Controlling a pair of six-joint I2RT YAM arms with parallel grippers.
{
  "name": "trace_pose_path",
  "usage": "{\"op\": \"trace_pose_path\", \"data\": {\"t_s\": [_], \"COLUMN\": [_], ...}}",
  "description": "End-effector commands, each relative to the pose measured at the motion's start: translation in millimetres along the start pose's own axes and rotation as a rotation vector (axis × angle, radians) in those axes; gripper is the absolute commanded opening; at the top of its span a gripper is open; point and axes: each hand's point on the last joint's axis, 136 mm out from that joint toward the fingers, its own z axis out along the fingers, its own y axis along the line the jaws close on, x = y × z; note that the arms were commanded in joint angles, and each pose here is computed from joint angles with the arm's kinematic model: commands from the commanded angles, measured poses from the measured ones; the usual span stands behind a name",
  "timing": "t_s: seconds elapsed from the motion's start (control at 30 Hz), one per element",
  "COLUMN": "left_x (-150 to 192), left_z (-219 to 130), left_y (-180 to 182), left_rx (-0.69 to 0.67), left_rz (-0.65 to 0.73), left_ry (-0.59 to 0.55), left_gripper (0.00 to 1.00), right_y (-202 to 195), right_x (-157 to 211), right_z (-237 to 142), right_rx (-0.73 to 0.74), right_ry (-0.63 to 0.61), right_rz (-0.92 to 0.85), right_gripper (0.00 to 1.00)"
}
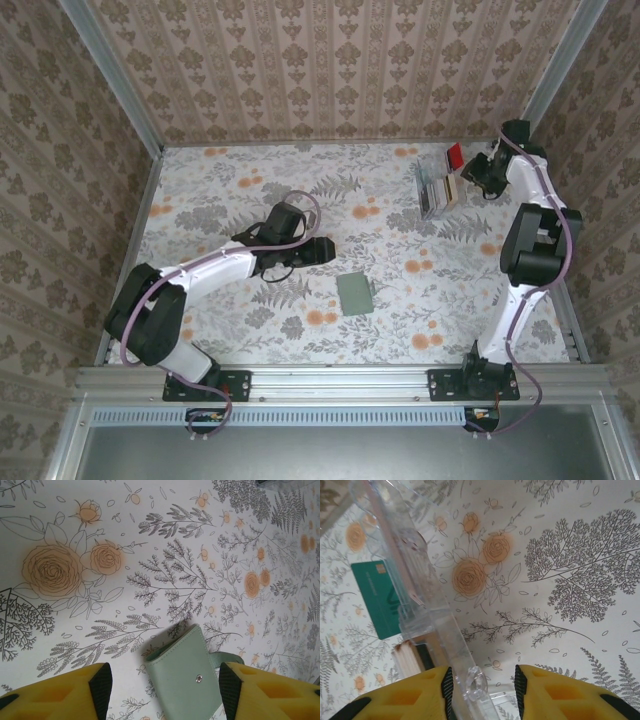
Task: Put the credit cards into the card holder
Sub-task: Move the storage box to the center of the table.
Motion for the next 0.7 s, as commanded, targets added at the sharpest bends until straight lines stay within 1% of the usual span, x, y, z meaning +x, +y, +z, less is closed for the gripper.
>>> {"op": "trace_pose_path", "data": {"t_s": [0.0,0.33,0.47,0.67], "left_x": [-6,-5,-5,-5], "left_z": [-2,0,0,0], "left_y": [-4,-2,-1,-1], "left_rx": [0.01,0.004,0.001,0.002], "left_rz": [0.018,0.012,0.007,0.01], "left_ry": [0.005,0.013,0.015,0.014], "left_gripper": [0.61,0.61,0.61,0.61], "right_y": [2,-2,6,24], "right_x": [7,15,4,-11], "right_z": [7,23,5,-18], "right_rx": [-0.006,0.0,-0.024,-0.082], "right_ry": [0.052,0.112,0.031,-0.022], "right_rz": [-0.032,-0.057,-0.047,-0.052], "right_gripper": [0.4,0.37,0.37,0.36]}}
